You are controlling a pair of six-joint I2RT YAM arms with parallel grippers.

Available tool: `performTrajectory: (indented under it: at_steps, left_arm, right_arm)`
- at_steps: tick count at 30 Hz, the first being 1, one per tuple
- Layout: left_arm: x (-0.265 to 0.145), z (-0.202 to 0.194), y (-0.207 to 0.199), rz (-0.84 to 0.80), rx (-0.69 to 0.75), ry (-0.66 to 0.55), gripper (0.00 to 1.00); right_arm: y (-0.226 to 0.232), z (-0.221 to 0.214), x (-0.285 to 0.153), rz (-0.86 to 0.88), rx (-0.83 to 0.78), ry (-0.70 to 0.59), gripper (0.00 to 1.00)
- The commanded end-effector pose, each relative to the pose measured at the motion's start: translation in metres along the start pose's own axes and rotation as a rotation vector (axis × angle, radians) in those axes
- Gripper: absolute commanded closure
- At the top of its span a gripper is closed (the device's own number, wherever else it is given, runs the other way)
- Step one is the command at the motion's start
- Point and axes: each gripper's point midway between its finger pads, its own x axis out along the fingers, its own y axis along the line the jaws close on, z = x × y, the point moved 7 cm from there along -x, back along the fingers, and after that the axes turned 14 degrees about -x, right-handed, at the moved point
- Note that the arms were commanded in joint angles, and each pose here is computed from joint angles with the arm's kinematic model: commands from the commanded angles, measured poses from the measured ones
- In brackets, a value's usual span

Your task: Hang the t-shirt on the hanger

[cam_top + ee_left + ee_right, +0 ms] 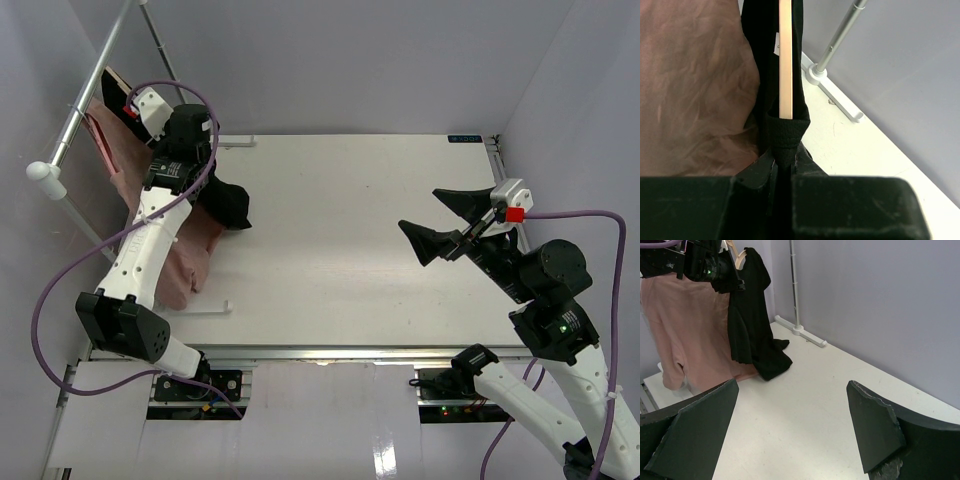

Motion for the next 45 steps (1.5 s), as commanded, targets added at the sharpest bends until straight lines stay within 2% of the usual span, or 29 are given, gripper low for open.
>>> performTrajectory:
  at_steps: [1, 12, 19, 42, 43, 45]
  left_arm:
    - [-0.003, 0.021, -0.005, -0.021, -0.056, -0.048, 1.0]
    - [-0.023, 0.058, -0.019, -0.091, -0.124, -0.094, 1.0]
    - [-0.027, 0.071, -0.017, -0.073, -0.124, -0.137, 1.0]
    - [0.0, 0.031, -0.01, -0.03, -0.065, -0.056, 0.99]
    - [-0.001, 0.029, -0.011, -0.042, -0.071, -0.045, 0.79]
    - [-0.001, 0.026, -0.012, -0.07, -0.077, -0.025, 0.48]
  right_arm:
    - [0.0, 0.004, -0.001, 0.003, -0.017, -0.026, 0.04]
    - [0.0, 0.005, 0.001, 0.006, -0.018, -0.027, 0.04]
    - [0.0, 0.005, 0.001, 0.009, -0.018, -0.026, 0.04]
    - [0.002, 0.007, -0.005, 0.017, -0.022, -0.041, 0.04]
    - [0.002, 0.007, -0.005, 0.017, -0.021, -0.041, 0.04]
    - [0.002, 0.007, -0.005, 0.015, -0.02, -0.039, 0.04]
